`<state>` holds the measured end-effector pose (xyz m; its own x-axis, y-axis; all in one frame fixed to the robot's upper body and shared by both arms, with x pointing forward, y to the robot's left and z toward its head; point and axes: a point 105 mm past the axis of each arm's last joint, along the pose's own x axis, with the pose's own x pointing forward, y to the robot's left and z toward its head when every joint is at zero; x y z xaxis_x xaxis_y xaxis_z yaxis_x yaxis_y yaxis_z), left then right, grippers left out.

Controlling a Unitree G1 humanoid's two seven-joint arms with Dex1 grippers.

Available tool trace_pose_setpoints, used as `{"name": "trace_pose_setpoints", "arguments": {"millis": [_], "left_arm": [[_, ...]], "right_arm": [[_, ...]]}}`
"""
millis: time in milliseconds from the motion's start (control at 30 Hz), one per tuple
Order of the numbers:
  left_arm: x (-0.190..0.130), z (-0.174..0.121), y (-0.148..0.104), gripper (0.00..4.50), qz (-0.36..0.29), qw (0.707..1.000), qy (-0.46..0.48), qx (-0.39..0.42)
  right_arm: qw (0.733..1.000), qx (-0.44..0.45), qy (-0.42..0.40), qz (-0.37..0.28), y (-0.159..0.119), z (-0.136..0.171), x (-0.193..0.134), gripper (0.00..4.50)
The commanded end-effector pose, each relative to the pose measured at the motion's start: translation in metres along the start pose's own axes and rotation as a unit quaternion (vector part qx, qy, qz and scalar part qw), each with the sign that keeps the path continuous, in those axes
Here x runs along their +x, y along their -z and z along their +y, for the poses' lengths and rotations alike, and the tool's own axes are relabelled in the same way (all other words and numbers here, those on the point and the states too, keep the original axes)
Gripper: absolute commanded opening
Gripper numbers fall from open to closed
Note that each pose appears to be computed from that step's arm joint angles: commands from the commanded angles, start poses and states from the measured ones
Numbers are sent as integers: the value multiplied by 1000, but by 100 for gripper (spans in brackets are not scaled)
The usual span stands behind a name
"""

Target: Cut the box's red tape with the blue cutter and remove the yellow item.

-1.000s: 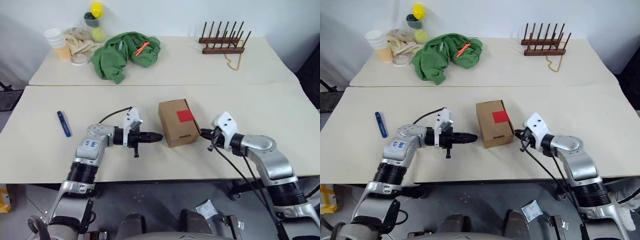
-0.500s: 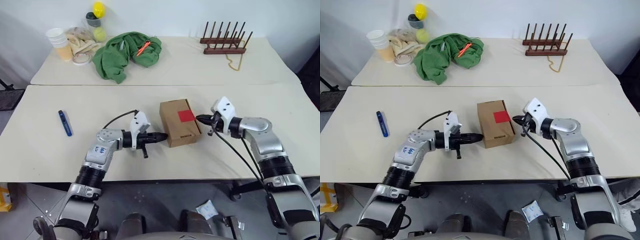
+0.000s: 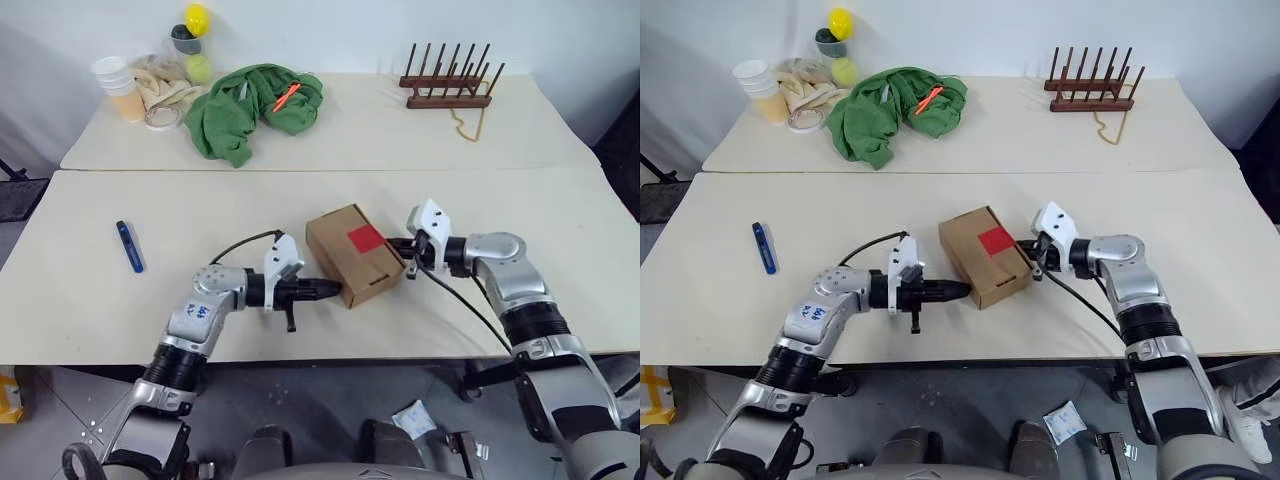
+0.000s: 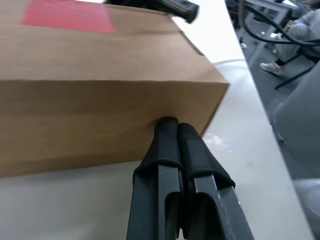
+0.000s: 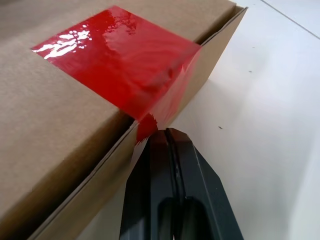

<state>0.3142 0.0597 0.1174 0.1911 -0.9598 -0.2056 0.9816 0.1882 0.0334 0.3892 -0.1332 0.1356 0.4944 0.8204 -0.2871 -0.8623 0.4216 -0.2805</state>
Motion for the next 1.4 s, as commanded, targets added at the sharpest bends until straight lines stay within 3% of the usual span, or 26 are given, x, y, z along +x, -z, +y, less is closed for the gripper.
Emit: {"name": "trace_pose_setpoints", "arguments": {"millis": [33,167,333,433,567,667,800,867,933,1033,1067,1100,1267,1400], "left_arm": [[-7,6,-12,3,-15,999,-26,37],[-29,16,-17,3,-17,996,-50,76],[-68,21,-39,0,-58,991,-78,92],[-104,29,-55,61,-89,986,-123,66],[-159,31,-69,180,-129,965,-220,57],[-197,27,-59,275,-120,943,-305,53],[-240,9,-41,398,-103,912,-396,38],[-279,-2,-27,446,-96,874,-476,27],[-313,-18,-15,446,-89,834,-544,15],[-378,-67,16,446,-81,732,-677,-20],[-392,-86,25,446,-73,700,-710,-30],[-395,-97,30,446,-64,687,-723,-36],[-387,-119,35,446,-54,673,-736,-45],[-359,-113,42,446,-59,683,-721,-100]], "right_arm": [[1000,-17,22,-5,-6,-11,-8,0],[998,-28,56,-17,-13,-26,-32,0],[997,-11,67,-20,-16,-35,-70,112],[997,-17,54,-52,-24,-29,-95,219],[988,-33,30,-149,-51,-10,-115,362],[983,-46,6,-176,-62,10,-112,450],[977,-41,-33,-207,-76,34,-106,450],[971,-65,-55,-222,-84,48,-99,450],[965,-71,-65,-243,-91,57,-95,450],[953,-65,-77,-287,-101,77,-87,450],[950,-70,-76,-295,-103,81,-87,450],[948,-73,-68,-302,-104,80,-87,450],[950,-91,-59,-292,-101,77,-91,450],[954,-84,-83,-275,-100,76,-100,450]]}}
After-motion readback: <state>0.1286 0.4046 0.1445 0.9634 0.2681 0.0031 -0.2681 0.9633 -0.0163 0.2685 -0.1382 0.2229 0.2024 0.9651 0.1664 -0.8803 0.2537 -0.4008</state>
